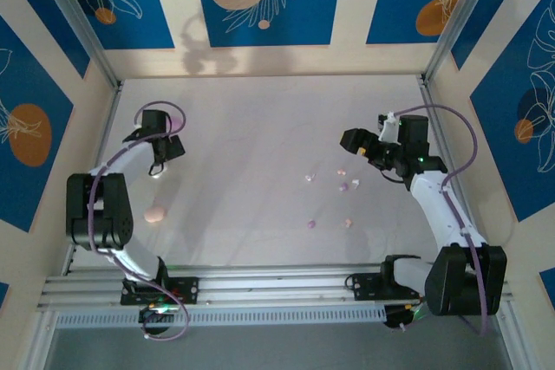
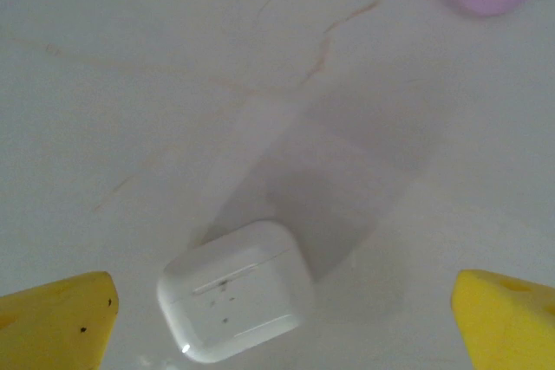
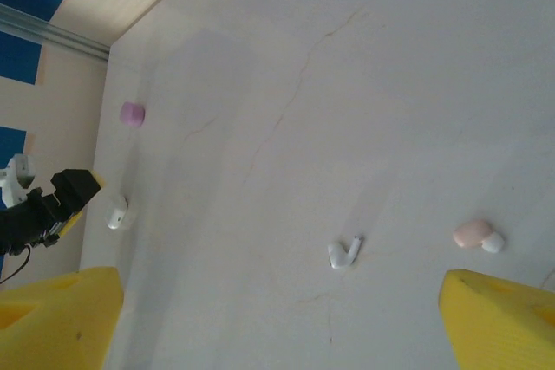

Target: Insert the wireless bluetooth earbuds into the charging case

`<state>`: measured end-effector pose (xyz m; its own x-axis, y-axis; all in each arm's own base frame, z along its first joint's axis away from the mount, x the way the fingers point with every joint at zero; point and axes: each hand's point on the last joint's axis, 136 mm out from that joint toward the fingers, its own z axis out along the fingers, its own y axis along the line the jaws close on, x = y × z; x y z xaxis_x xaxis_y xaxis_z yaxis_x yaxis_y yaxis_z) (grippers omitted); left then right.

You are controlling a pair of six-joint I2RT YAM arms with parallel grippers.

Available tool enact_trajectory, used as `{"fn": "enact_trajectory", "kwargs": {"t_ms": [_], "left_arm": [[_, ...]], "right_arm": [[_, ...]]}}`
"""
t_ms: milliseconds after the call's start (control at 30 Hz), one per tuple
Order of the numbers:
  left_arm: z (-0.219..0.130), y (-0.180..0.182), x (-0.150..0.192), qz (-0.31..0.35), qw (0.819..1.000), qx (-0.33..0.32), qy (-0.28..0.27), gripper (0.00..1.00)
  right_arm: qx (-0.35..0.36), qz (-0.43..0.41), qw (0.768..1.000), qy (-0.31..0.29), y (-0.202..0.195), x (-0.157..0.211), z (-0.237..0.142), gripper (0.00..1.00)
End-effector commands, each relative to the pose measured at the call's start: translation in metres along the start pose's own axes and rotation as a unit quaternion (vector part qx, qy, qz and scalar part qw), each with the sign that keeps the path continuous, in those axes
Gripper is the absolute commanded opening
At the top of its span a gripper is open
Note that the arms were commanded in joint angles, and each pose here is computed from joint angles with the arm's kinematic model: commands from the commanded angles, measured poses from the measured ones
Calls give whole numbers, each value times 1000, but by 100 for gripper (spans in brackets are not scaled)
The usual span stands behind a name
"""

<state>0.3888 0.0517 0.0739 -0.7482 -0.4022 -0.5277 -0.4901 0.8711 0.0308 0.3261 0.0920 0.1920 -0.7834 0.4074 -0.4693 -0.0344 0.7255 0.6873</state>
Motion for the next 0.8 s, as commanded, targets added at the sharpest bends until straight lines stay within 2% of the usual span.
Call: {"fn": "enact_trajectory", "kwargs": {"t_ms": [0,133,367,767], "left_arm": [[5,24,14,-35,996,-65,58,98],[15,26,19,-67,991,-79,84,92],[23,22,19,-116,987,-64,86,87],[39,18,28,-157,981,-55,104,80]], "right_arm": [[16,19,1000,15,-3,12,-5,94],[26,25,999,17,-6,14,-6,94],[38,35,998,21,-11,18,-5,95],[49,45,997,33,-18,22,-1,95]]}}
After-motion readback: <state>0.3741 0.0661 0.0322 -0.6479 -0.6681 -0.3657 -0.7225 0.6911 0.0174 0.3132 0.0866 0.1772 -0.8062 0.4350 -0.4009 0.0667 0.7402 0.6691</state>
